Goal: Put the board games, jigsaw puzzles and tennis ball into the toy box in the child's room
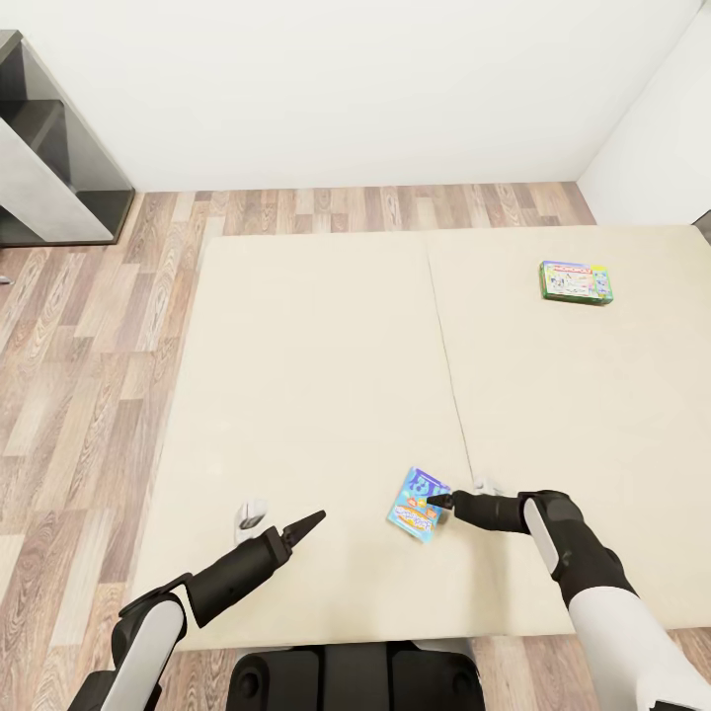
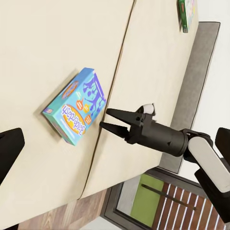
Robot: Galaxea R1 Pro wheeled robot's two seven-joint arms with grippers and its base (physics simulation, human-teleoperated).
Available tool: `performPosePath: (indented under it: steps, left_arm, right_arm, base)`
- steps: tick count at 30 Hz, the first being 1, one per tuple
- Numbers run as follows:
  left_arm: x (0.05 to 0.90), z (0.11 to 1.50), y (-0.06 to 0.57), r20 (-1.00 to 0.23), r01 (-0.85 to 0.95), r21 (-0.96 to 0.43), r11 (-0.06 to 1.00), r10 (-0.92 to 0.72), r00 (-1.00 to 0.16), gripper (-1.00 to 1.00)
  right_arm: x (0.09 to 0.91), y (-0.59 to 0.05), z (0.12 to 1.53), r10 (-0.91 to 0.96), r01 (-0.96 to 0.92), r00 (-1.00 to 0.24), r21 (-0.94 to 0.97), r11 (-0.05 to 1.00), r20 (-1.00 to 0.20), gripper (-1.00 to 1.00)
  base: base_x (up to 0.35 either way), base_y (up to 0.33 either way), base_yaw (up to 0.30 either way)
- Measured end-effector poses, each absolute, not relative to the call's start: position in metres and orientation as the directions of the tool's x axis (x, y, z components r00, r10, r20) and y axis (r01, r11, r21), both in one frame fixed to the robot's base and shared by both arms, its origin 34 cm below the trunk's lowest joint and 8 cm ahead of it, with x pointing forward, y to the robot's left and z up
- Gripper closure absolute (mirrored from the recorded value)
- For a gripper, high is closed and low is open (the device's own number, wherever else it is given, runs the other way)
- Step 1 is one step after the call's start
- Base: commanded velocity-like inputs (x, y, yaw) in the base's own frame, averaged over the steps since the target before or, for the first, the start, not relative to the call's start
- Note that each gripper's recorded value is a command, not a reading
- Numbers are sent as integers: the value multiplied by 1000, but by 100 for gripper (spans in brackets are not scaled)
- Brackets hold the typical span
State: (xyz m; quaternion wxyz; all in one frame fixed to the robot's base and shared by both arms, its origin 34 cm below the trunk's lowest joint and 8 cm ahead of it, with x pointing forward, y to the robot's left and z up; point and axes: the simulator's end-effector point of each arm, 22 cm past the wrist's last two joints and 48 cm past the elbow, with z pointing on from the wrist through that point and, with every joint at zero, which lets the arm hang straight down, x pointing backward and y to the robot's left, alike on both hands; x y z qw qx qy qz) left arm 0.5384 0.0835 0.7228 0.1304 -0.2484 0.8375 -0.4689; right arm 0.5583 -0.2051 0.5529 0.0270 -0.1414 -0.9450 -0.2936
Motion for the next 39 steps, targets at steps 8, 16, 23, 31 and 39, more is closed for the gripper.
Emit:
performPosePath:
  steps: [8,16,23,31,39]
  left_arm:
    - [538,723,83,15,-294,-850,437,-539,-842,-100]
    - [538,723,84,14,-294,-850,437,-539,-842,-100]
    - [538,723,84,14,-294,-850,437,-539,-842,-100]
    - [538,722,83,16,-296,-850,436,-539,-842,-100]
    - [538,722,84,17,-296,-850,436,-539,-842,-100]
  right_arm:
    - [557,-205,552,247,281,-959,546,790,136,-100]
    - [557,-205,552,245,279,-960,544,791,136,-100]
    - [557,-206,552,244,278,-960,543,792,136,-100]
    - [557,-206,552,244,278,-960,543,792,136,-100]
    - [557,-206,552,244,278,-960,543,792,135,-100]
  base:
    - [0,0,0]
    - [0,0,0]
    - [0,9,0]
    - [0,146,0]
    - [0,235,0]
